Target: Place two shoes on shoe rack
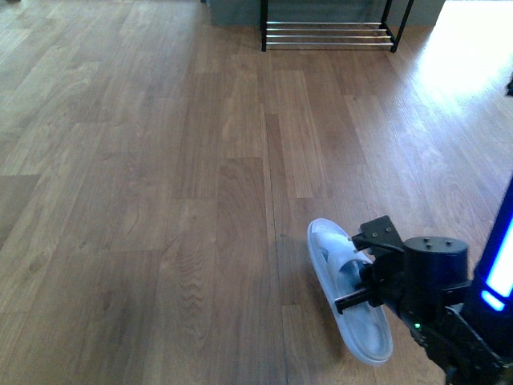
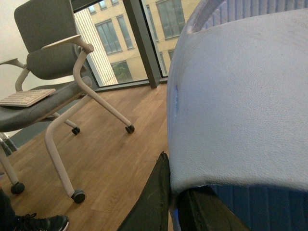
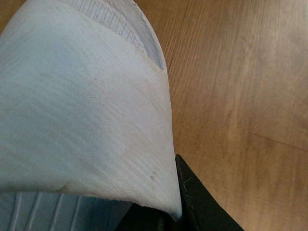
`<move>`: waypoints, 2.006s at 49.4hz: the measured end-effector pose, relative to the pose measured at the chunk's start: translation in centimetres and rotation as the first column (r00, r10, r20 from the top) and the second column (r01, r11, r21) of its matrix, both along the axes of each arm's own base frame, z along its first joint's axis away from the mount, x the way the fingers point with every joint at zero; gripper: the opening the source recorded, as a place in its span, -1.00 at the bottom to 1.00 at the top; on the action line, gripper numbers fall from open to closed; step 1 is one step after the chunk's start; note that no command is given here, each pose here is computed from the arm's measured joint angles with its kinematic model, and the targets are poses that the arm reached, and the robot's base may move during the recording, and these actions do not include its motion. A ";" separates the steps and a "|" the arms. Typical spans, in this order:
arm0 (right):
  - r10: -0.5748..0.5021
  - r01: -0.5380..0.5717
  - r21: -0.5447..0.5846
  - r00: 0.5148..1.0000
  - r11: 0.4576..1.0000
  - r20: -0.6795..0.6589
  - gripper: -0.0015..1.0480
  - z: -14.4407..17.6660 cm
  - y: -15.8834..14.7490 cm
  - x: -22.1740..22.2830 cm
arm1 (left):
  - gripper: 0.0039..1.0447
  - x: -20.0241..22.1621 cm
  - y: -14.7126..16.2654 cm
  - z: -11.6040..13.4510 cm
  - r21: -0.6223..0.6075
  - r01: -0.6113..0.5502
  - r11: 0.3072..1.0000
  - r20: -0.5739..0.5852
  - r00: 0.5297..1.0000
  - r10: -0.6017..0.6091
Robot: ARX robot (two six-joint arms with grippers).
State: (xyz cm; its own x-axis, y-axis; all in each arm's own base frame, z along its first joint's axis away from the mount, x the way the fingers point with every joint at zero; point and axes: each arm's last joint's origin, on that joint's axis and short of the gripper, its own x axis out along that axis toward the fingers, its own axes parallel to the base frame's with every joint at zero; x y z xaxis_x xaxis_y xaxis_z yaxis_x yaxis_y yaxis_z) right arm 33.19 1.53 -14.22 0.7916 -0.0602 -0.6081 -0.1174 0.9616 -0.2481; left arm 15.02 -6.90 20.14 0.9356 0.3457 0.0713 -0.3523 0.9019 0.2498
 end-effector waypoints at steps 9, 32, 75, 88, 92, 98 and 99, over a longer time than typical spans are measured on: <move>0.128 -0.124 -0.069 0.990 0.990 0.066 -0.97 7.6 -2.4 -2.7 | -0.97 0.0 0.0 0.0 0.000 0.000 1.000 0.000 1.000 0.000; 0.185 -0.197 -0.025 0.861 0.980 0.473 -0.97 32.9 0.6 -14.3 | -0.97 0.0 0.0 0.0 0.000 0.000 1.000 0.000 1.000 0.000; 0.132 -0.187 0.022 0.768 0.982 0.627 -0.97 35.6 0.9 -19.7 | -0.97 0.0 0.0 0.0 -0.001 -0.003 1.000 0.000 1.000 0.003; 0.126 -0.180 0.023 0.769 0.983 0.626 -0.97 35.6 0.8 -19.7 | -0.97 0.0 0.0 0.0 0.001 0.006 1.000 0.000 1.000 -0.006; 0.129 -0.183 0.023 0.768 0.983 0.627 -0.97 35.6 0.8 -19.7 | -0.97 0.0 0.0 0.0 0.001 0.003 1.000 -0.001 1.000 -0.003; 0.128 -0.183 0.023 0.768 0.983 0.627 -0.97 35.6 0.8 -19.7 | -0.97 0.0 0.0 0.0 0.001 0.006 1.000 0.000 1.000 -0.006; 0.127 -0.181 0.023 0.769 0.983 0.627 -0.97 35.6 0.8 -19.7 | -0.97 0.0 0.0 0.0 0.001 0.005 1.000 -0.001 1.000 -0.005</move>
